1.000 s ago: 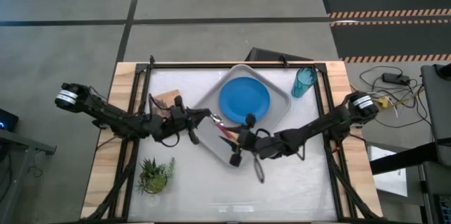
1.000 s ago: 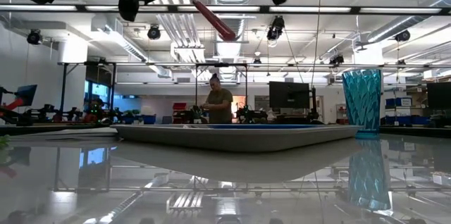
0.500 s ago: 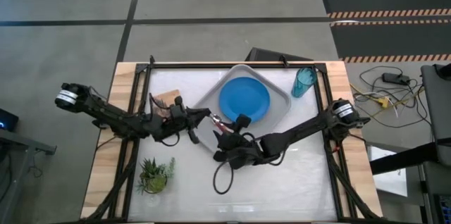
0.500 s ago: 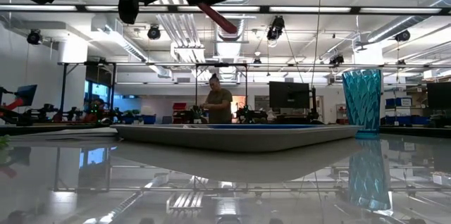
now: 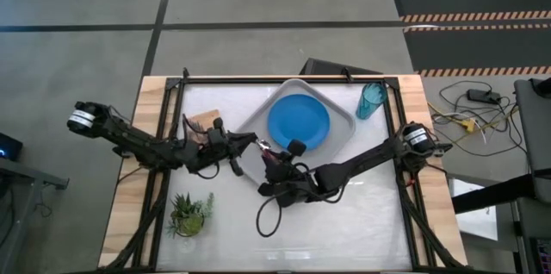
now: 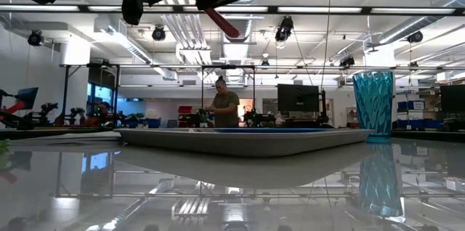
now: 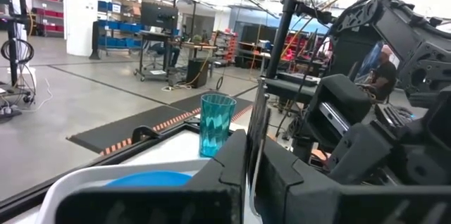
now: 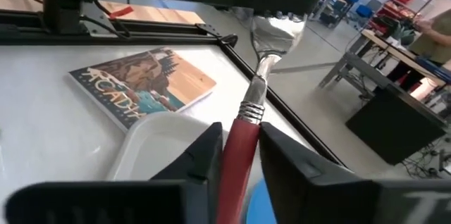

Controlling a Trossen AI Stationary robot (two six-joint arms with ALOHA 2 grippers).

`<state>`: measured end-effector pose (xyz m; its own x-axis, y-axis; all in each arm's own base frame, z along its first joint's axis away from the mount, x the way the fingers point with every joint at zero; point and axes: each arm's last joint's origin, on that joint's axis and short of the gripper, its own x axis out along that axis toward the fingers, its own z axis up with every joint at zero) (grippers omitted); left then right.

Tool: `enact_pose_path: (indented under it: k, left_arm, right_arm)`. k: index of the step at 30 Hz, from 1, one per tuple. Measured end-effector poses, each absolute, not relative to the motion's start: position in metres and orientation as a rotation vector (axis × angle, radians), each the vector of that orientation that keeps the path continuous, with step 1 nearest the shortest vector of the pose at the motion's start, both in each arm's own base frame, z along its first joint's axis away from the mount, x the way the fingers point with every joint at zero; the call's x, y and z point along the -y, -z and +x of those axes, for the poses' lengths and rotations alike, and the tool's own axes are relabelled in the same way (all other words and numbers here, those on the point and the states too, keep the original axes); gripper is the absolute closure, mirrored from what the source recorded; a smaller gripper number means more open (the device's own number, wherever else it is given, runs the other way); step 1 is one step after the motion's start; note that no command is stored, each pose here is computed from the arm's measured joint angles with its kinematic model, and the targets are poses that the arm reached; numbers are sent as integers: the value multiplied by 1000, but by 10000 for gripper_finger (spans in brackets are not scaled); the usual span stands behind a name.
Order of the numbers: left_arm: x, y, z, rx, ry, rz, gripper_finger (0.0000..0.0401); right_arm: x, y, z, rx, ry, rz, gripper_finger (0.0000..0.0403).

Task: Pick and place plate/cup/fork/spoon on tray
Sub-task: Put the pink fork on the gray serving tray to the left of the blue plate

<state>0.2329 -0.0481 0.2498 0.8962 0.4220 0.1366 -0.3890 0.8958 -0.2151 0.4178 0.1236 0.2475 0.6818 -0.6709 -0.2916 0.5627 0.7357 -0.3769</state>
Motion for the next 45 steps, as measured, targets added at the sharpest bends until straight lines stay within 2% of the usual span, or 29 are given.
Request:
enact_pose_path:
  k: [5,22,26,36,40,45]
  left_arm:
    - [48,-250,233,184,-424,-184,400]
    - [48,-249,232,155,-413,-163,398]
    - [48,-249,230,131,-408,-137,366]
    - [45,-254,220,89,-398,-133,248]
    - [45,-259,213,81,-393,-129,228]
    - [46,-265,204,88,-374,-136,223]
  right_arm:
    - [-120,-247,417,-439,718,-272,364]
    - [-117,-256,409,-472,660,-175,369]
    - [-114,-258,407,-493,608,-113,373]
    - [-105,-253,409,-558,530,12,395]
    - [-103,-245,410,-603,492,127,396]
    - [-104,-213,408,-685,511,217,396]
